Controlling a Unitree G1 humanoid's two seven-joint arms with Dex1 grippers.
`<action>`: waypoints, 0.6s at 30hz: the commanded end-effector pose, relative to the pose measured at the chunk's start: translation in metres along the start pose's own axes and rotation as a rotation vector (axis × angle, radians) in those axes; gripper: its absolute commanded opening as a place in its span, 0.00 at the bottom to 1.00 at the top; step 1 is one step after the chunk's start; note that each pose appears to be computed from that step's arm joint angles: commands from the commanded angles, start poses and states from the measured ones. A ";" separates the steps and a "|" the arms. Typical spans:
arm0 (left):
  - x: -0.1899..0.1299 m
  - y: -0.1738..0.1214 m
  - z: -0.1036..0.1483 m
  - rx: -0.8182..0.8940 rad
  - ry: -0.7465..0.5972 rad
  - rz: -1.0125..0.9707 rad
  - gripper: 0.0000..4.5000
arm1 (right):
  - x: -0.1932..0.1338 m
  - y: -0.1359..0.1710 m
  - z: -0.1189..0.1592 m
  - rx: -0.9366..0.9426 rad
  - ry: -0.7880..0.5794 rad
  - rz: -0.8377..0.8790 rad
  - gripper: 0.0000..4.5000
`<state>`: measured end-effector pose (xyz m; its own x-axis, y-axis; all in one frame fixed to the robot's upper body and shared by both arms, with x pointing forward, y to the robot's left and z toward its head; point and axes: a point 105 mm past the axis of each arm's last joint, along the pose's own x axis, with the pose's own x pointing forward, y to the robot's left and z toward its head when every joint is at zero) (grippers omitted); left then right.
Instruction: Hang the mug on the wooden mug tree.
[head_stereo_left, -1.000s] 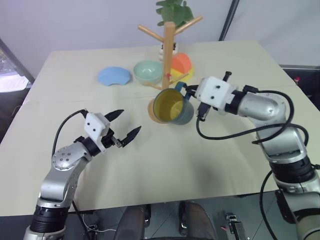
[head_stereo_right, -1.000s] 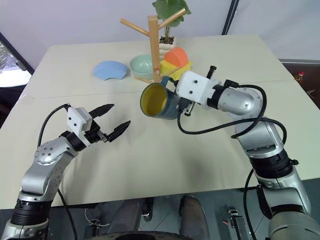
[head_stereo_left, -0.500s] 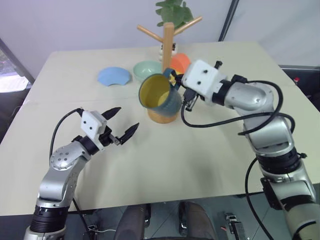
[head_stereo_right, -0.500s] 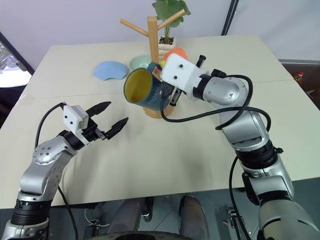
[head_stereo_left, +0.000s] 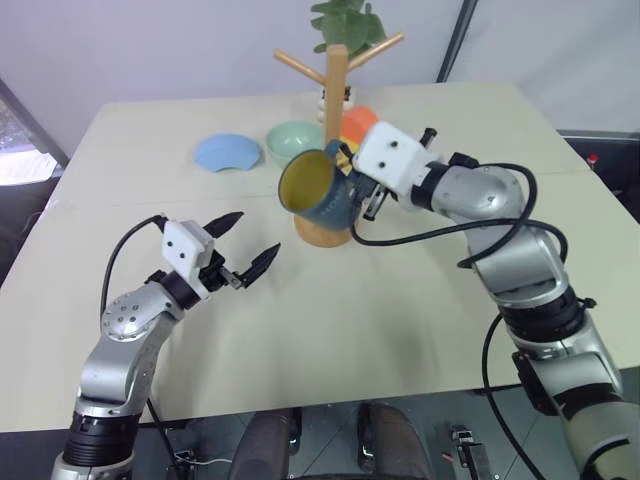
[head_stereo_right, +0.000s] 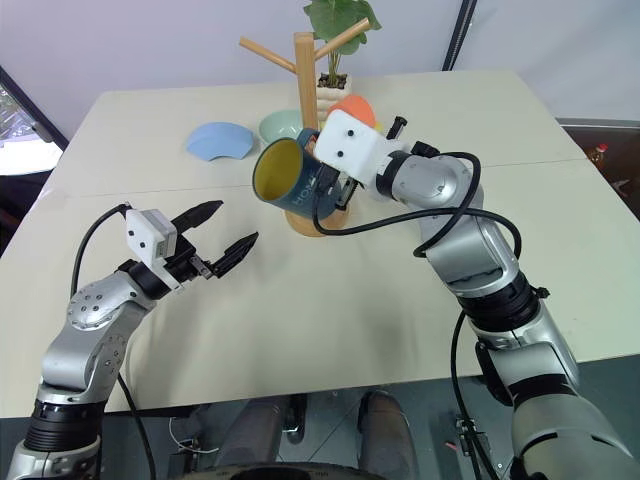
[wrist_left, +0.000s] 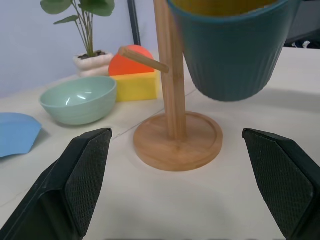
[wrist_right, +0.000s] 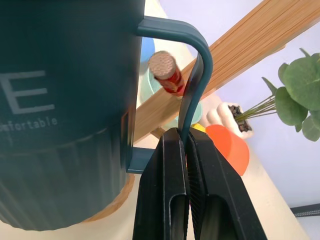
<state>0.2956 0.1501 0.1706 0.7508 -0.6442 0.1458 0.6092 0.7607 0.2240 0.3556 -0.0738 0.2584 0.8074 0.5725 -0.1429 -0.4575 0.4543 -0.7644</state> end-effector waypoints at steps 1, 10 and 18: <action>-0.001 0.000 0.013 0.023 -0.041 0.005 1.00 | -0.002 -0.010 0.014 -0.040 -0.041 -0.047 0.07; -0.001 0.001 0.013 0.023 -0.043 0.008 1.00 | -0.009 -0.021 0.021 -0.069 -0.087 -0.078 0.90; -0.014 0.022 0.005 -0.041 -0.025 0.132 1.00 | -0.052 -0.043 0.006 0.213 -0.319 -0.069 0.90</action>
<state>0.2977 0.1657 0.1700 0.7989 -0.5817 0.1529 0.5558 0.8112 0.1820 0.3386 -0.1086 0.2902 0.7254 0.6864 0.0526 -0.4901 0.5686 -0.6607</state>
